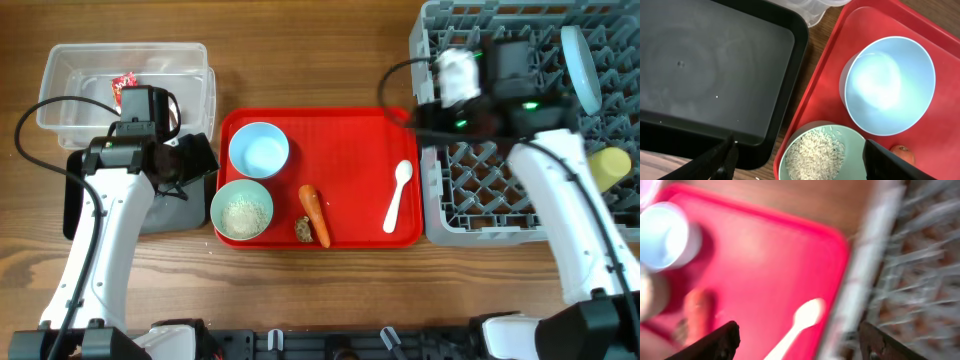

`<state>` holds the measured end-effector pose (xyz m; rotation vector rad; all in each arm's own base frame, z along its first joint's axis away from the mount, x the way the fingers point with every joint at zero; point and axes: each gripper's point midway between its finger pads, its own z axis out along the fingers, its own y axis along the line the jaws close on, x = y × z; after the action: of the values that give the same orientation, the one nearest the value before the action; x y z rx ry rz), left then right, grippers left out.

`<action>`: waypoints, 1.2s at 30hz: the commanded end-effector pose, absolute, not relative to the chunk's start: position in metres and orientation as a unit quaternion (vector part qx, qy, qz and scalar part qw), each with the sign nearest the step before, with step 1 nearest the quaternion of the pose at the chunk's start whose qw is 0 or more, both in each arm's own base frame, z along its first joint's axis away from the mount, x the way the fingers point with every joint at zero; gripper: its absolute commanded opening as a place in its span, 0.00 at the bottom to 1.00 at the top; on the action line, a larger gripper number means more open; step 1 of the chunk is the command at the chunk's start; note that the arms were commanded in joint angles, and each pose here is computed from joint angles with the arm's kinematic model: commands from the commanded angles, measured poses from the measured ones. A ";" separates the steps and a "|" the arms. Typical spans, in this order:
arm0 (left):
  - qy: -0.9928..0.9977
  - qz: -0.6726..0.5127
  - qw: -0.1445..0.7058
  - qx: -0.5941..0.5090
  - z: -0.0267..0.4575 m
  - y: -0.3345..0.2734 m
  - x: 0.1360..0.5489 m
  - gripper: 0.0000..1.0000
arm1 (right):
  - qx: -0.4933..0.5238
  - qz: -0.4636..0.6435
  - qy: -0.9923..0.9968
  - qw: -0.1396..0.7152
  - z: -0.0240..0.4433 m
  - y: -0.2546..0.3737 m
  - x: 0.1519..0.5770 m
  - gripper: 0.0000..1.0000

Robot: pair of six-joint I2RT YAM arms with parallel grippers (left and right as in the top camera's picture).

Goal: Sort waste into correct bins and load items into the dishwasher rack
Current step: 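Move the right gripper back over the white spoon, then lower the right gripper and grasp the white spoon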

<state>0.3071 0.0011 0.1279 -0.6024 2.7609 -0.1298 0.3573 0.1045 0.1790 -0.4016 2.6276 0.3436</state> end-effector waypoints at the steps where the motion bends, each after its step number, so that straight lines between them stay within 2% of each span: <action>1: 0.964 -0.050 0.154 -0.212 0.128 -0.002 0.308 0.82 | -0.108 0.119 0.970 0.183 0.166 0.135 0.336 0.78; 3: 0.964 -0.050 0.154 -0.212 0.128 -0.002 0.308 0.82 | -0.103 0.093 0.976 0.169 0.158 0.143 0.329 0.79; 9: 0.964 -0.050 0.154 -0.212 0.128 -0.002 0.307 0.82 | 0.000 0.042 0.992 0.117 0.123 0.153 0.317 0.79; 15: 0.964 -0.050 0.154 -0.212 0.128 -0.002 0.307 0.83 | 0.059 -0.009 0.995 0.079 0.077 0.145 0.322 0.79; 24: 0.964 -0.050 0.154 -0.212 0.128 -0.002 0.308 0.83 | 0.070 -0.074 0.995 0.022 0.020 0.132 0.319 0.79; 36: 0.964 -0.050 0.154 -0.212 0.128 -0.002 0.307 0.83 | 0.079 -0.093 0.992 0.034 -0.001 0.129 0.329 0.79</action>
<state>0.3070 0.0012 0.1279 -0.6025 2.7612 -0.1292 0.3256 0.1331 0.0076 0.2111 3.0718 -0.2412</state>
